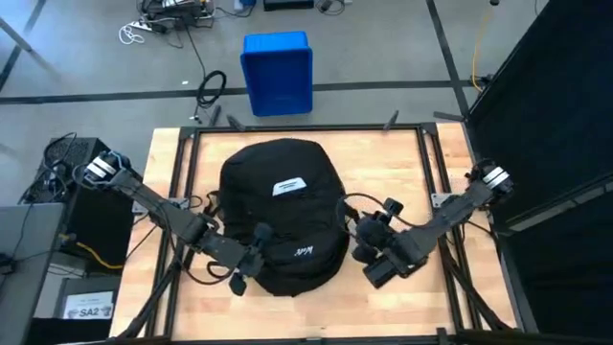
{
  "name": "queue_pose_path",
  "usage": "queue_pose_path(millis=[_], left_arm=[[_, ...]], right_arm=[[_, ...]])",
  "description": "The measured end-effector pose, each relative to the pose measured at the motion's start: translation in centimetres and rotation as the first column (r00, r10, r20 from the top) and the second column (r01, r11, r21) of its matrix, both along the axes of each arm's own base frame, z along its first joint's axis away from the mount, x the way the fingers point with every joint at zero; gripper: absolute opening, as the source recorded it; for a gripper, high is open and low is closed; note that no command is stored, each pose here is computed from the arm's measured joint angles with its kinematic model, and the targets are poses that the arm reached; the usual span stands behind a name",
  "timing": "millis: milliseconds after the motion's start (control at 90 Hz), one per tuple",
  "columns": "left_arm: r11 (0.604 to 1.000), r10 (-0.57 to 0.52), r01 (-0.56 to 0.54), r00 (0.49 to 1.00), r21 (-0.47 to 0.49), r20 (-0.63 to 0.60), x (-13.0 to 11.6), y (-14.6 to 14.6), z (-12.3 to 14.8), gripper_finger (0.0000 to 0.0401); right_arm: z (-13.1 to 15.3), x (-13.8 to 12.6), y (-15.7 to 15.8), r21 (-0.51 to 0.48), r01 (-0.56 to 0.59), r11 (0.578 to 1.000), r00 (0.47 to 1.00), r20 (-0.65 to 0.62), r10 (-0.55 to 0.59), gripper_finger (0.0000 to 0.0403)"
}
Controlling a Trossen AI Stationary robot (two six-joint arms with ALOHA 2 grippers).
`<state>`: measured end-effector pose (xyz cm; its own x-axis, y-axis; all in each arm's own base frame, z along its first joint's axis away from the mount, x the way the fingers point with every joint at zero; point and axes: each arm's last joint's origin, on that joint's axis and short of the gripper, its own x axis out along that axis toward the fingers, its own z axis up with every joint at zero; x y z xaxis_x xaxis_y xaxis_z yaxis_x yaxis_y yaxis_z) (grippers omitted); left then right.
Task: Unpack backpack
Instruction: Open the backpack, then remove the zip bag from the backpack
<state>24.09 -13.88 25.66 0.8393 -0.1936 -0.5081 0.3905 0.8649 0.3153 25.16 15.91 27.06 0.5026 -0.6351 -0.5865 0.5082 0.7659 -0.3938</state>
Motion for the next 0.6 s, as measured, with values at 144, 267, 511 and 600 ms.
queue_pose_path(millis=[144,267,511,600], left_arm=[[0.998,0.062,-0.063,0.996,0.014,0.07,0.8,0.8,0.9,0.0],[0.993,0.11,-0.113,0.985,0.02,0.13,1.5,1.3,2.1,0.0],[0.973,0.221,-0.231,0.949,0.021,0.226,2.2,2.0,4.6,0.0],[0.963,0.246,-0.266,0.933,0.042,0.261,2.4,2.1,5.4,0.0]], right_arm=[[0.5,1.0,2.4,0.027,-0.173,0.985,0.981,0.095,0.17,0.0132],[-0.5,2.9,4.1,0.046,-0.321,0.946,0.938,0.154,0.31,0.0137],[-4.5,6.0,4.7,0.022,-0.39,0.92,0.911,0.151,0.383,0.011],[-5.8,6.9,4.1,0.021,-0.363,0.932,0.926,0.124,0.357,0.01]])
